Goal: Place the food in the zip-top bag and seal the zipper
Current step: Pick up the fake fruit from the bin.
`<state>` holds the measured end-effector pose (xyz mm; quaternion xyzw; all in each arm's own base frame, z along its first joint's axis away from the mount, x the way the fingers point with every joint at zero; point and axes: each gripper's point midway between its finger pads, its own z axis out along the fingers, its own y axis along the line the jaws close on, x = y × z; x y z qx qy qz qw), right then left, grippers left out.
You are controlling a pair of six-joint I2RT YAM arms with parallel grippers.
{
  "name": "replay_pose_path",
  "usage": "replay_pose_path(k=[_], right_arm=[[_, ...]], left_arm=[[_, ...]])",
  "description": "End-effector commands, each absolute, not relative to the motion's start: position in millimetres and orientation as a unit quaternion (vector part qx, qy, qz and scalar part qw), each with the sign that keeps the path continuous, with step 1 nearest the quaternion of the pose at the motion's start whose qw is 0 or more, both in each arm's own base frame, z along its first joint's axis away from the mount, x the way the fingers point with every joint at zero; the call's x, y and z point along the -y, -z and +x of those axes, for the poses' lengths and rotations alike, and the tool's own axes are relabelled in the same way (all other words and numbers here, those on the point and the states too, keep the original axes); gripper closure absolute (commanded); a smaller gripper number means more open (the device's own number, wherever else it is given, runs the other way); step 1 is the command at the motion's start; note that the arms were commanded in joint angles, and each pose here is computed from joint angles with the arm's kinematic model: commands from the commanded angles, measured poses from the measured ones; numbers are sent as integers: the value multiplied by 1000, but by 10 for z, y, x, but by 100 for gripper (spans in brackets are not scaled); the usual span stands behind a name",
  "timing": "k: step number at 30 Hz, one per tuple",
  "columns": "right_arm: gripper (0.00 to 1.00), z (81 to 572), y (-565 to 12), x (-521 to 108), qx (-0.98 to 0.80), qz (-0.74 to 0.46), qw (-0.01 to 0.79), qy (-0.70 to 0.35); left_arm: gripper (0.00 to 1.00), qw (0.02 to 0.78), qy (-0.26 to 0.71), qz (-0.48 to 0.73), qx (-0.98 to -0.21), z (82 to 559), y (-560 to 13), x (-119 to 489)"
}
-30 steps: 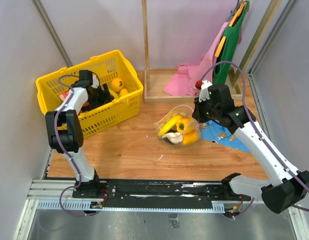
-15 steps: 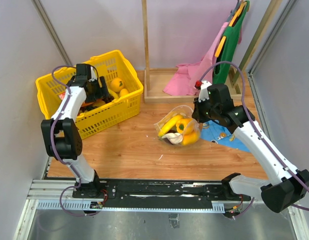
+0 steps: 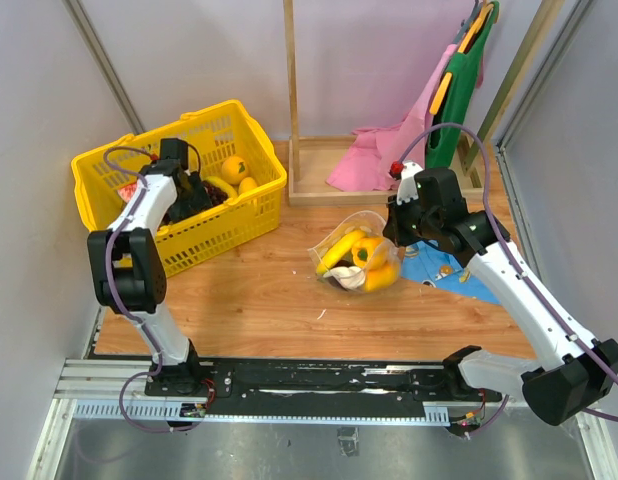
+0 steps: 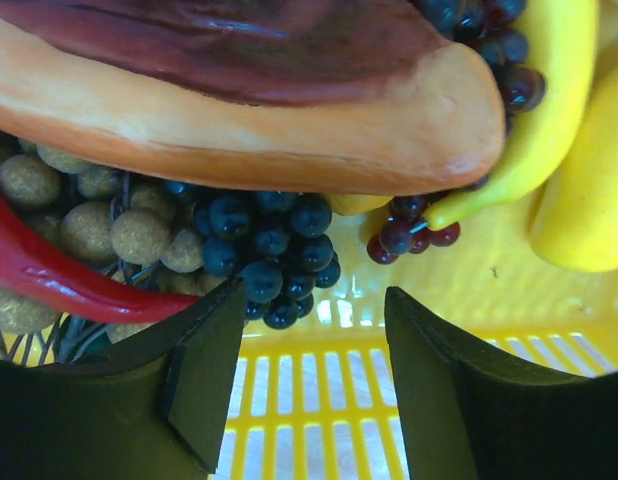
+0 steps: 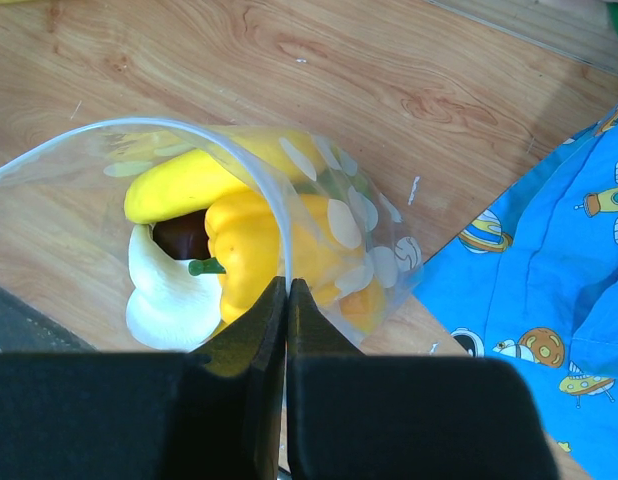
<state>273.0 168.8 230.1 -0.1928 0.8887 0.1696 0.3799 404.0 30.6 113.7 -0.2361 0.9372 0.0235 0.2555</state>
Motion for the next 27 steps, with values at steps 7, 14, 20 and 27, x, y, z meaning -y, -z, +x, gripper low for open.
replay_pose_path(k=[7,14,20,27], right_arm=[[99,2673,-2380,-1739,-884,-193,384,-183],[99,2668,-2364,-1745,-885,-191,382,-185],[99,2664,-2355,-1748,-885,-190,381,-186],[99,2659,-2404,-1727,-884,-188,387,-184]], left_arm=[[42,204,-47,-258,-943,3933,-557,-351],[37,198,-60,-261,-943,3958,-417,-393],[58,211,-57,-257,-941,4003,-411,-397],[80,249,-51,-250,-934,3984,-839,-402]])
